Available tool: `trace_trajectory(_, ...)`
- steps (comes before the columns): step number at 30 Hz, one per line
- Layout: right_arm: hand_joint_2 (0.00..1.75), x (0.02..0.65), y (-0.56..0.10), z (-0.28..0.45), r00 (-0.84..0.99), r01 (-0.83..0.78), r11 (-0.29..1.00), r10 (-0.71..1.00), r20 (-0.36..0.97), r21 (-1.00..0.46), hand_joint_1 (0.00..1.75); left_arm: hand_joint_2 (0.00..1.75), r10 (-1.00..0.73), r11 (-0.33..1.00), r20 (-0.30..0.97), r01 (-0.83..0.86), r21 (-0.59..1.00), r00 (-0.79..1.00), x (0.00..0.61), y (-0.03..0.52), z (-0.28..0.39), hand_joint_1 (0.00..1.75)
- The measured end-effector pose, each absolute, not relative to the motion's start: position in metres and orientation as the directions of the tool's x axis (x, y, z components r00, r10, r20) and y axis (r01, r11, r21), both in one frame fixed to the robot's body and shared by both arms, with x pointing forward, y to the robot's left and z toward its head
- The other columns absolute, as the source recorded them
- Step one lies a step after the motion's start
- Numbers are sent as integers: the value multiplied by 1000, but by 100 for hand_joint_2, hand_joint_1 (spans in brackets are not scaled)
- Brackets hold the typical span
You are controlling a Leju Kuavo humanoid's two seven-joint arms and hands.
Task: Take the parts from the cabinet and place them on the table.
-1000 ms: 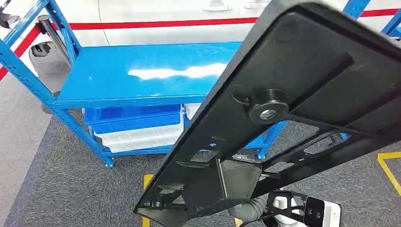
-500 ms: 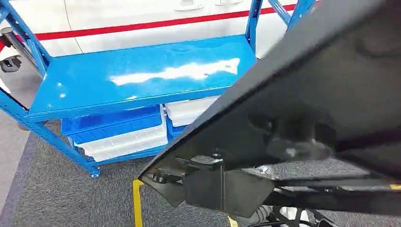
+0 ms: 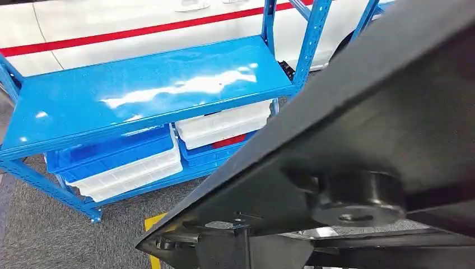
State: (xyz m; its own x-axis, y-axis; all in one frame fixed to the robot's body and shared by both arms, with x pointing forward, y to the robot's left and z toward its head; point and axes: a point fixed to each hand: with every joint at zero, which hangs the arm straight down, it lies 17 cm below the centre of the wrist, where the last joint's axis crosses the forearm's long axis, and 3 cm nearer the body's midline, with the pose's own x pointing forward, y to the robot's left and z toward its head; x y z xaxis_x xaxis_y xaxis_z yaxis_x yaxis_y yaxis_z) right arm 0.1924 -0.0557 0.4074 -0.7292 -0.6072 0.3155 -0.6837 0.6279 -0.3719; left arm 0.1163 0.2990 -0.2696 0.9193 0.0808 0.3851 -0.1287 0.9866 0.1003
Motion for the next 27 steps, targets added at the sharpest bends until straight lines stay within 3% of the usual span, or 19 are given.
trace_trajectory(27,175,176,-47,400,-699,-712,580,-633,331,-396,175,175,155,971,374,-210,110,914,109,300,-271,0)
